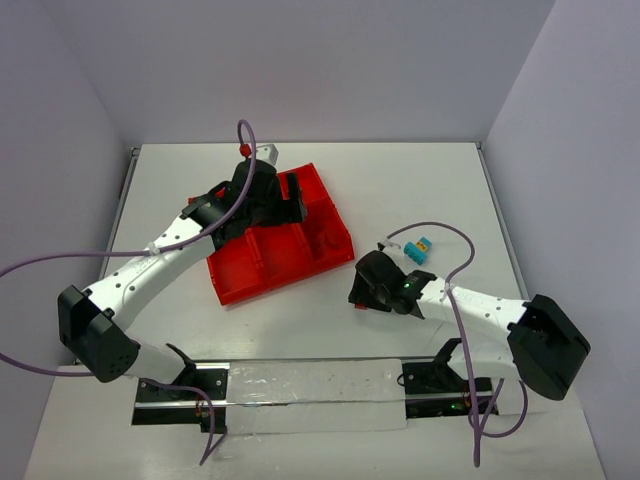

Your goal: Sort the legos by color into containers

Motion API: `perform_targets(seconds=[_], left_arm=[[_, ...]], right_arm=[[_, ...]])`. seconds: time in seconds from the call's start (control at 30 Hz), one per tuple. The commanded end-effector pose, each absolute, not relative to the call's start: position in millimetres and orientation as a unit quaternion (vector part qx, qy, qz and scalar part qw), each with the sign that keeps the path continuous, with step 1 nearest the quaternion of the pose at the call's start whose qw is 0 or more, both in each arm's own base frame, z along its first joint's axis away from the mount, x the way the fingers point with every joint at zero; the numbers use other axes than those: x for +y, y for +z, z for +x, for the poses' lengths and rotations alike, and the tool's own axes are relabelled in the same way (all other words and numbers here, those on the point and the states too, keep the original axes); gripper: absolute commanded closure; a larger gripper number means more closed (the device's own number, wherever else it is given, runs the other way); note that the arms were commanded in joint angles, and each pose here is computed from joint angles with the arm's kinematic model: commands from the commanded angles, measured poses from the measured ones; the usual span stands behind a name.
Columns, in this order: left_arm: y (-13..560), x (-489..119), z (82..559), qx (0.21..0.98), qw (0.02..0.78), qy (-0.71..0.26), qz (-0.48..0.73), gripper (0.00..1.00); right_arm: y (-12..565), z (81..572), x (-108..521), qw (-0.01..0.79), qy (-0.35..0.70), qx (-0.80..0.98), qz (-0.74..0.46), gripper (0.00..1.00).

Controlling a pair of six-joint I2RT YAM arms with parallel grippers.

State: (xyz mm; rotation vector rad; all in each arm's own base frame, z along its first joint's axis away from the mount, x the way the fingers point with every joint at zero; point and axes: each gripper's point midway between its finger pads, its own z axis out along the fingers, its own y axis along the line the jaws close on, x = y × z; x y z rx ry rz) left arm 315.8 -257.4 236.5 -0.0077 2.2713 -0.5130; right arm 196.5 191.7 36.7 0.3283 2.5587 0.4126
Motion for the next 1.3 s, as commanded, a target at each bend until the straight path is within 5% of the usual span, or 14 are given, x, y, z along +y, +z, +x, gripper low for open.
perform_targets(seconds=[0.0,0.27,0.4,0.93,1.07,1.27], left_arm=[[240.7,-258.1,314.9,0.892,0.401,-0.207,-0.007,0.08],[237.5,-258.7,314.1,0.894,0.398,-0.208,-0.004,0.08],[238.7,-257.9,312.4,0.894,0.397,-0.208,0.001,0.09],[263.5,-234.2,304.0,0.879,0.416,-0.234,0.001,0.10],[279.9,-222.7,298.2,0.864,0.429,-0.264,-0.001,0.09],[294.7,-204.5,299.3,0.857,0.446,-0.258,-0.020,0.09]], right_arm=[[36.3,204.2,195.6,0.280,0.147,0.940,0.129,0.37],[36.5,207.1,197.4,0.291,0.141,0.939,0.118,0.55],[48.2,212.9,197.8,0.308,0.143,0.934,0.109,0.76],[162.2,308.3,254.4,0.414,0.144,0.899,-0.022,0.77],[165.9,339.0,271.0,0.423,0.154,0.893,-0.021,0.73],[160.6,367.6,285.2,0.418,0.149,0.896,-0.019,0.29]])
